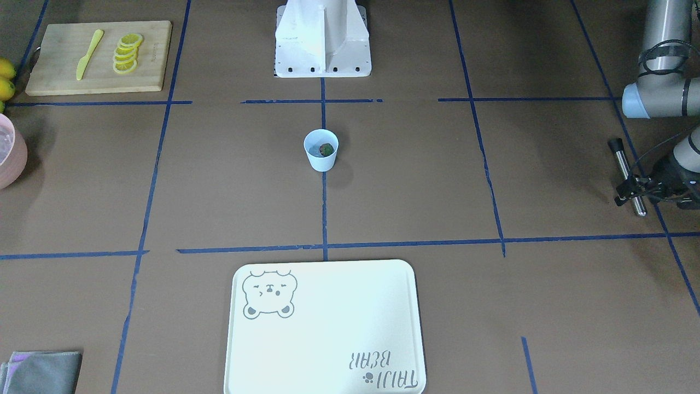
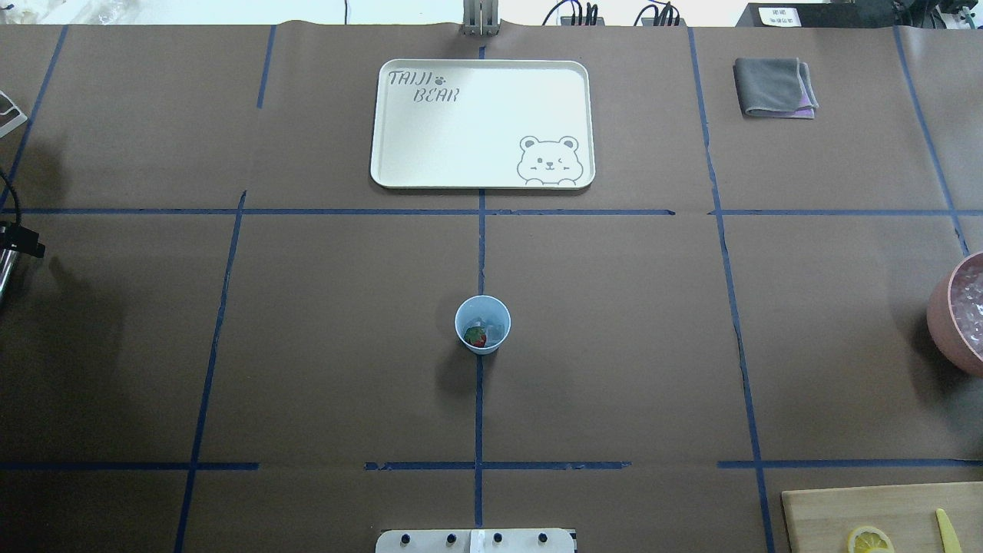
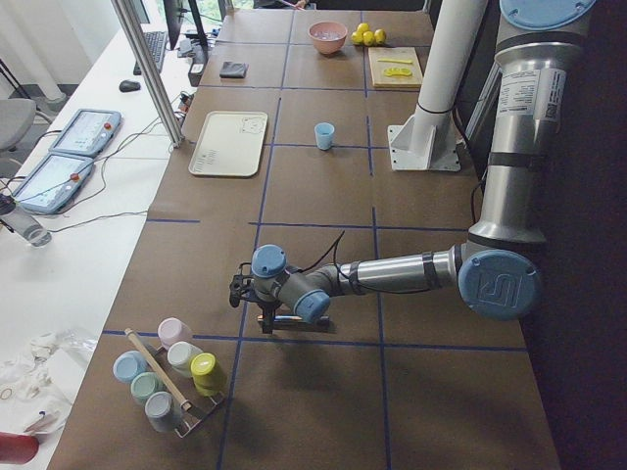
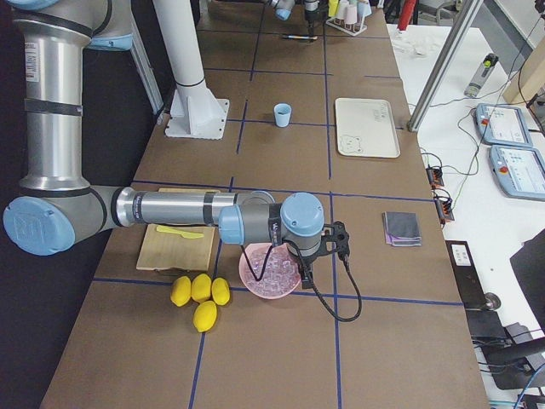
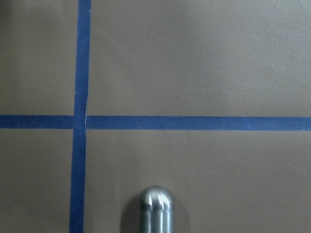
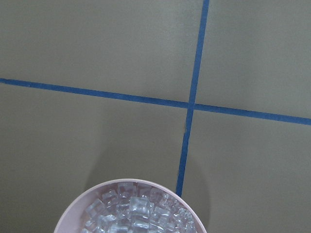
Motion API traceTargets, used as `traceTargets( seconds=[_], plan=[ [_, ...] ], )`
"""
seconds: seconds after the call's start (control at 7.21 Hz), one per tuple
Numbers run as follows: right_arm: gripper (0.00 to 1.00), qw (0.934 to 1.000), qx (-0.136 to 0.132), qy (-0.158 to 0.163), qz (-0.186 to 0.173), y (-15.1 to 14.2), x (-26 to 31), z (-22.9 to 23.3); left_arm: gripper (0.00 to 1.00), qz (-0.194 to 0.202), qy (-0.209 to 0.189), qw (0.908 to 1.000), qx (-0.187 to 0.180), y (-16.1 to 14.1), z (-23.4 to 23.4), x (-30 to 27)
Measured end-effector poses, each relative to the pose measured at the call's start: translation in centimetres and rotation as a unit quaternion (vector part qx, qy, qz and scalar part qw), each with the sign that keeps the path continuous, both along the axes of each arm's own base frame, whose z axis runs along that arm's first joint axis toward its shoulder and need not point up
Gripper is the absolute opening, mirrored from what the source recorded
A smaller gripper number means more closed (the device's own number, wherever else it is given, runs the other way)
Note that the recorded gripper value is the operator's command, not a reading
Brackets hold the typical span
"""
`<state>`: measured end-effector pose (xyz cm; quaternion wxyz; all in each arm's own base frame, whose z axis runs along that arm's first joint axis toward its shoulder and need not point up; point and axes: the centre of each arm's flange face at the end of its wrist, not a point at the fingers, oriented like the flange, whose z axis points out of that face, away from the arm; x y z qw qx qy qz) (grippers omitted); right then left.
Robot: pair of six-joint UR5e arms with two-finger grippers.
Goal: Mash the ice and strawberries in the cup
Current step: 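Grasp the upright metal pestle rod with the left gripper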
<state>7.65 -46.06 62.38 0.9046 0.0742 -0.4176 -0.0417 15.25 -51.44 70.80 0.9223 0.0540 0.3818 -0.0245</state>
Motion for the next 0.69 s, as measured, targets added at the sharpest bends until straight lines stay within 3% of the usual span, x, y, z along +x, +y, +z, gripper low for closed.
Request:
traceTargets(
  seconds=[0.69],
  plan=[
    [0.99,1.0,0.005,0.002,-0.001,-0.41,0.0,-0.37,0.59,0.0,0.0,1.0,-0.002,0.06,0.05,-0.01]
  ],
)
